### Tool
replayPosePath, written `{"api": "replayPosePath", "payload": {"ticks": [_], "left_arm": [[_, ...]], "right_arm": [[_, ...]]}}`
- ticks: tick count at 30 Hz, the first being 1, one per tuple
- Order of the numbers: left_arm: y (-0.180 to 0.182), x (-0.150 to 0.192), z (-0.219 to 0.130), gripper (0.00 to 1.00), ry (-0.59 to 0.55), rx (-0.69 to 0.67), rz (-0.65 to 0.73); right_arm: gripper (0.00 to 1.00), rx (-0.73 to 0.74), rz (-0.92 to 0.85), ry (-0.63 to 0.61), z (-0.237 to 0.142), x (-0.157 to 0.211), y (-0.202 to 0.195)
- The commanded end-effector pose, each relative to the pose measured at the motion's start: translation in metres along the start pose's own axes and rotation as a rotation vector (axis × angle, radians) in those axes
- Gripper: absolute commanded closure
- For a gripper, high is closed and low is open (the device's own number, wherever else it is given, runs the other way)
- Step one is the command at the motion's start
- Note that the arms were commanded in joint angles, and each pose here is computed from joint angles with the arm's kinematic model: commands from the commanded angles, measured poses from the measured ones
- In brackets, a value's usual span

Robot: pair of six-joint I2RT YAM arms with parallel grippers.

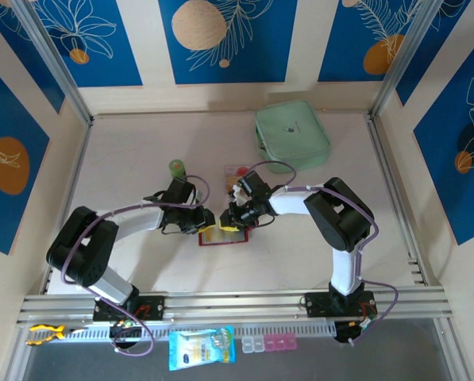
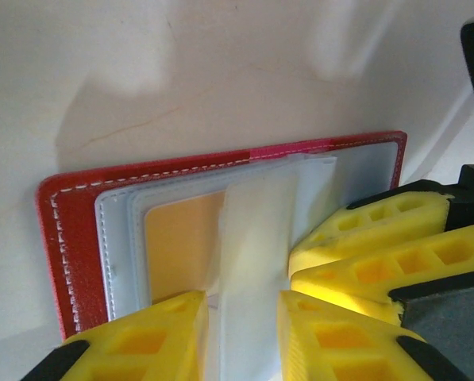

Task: Take the credit cards out of the card holder

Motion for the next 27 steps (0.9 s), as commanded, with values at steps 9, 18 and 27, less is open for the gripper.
{"api": "replayPosePath", "payload": {"ticks": [9,18,27], "left_arm": [[-0.007,0.014,0.002,0.74,0.058,0.037,-0.003],[-0.013,0.016,-0.005,0.74,0.046,0.061,-0.004],[-0.035,0.012,-0.010,0.73,0.043,0.085,0.031]], "right_arm": [[0.78,0.000,0.018,-0.001,-0.008,0.006,0.002],[0.77,0.001,-0.014,-0.061,-0.028,0.001,0.019],[0.76,0.028,-0.036,-0.129,-0.058,-0.002,0.025]]}}
Point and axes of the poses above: each hand's point on the last joint's axis, 136 mm out from that joint toward the fingers, its own z axis out along the fingers, its own y axis along the line the jaws close on, x = y × z, the point moved 3 cm from there along -z, back along the fingers, and after that the axes turned 6 degrees about -z, right-handed, at the moved point
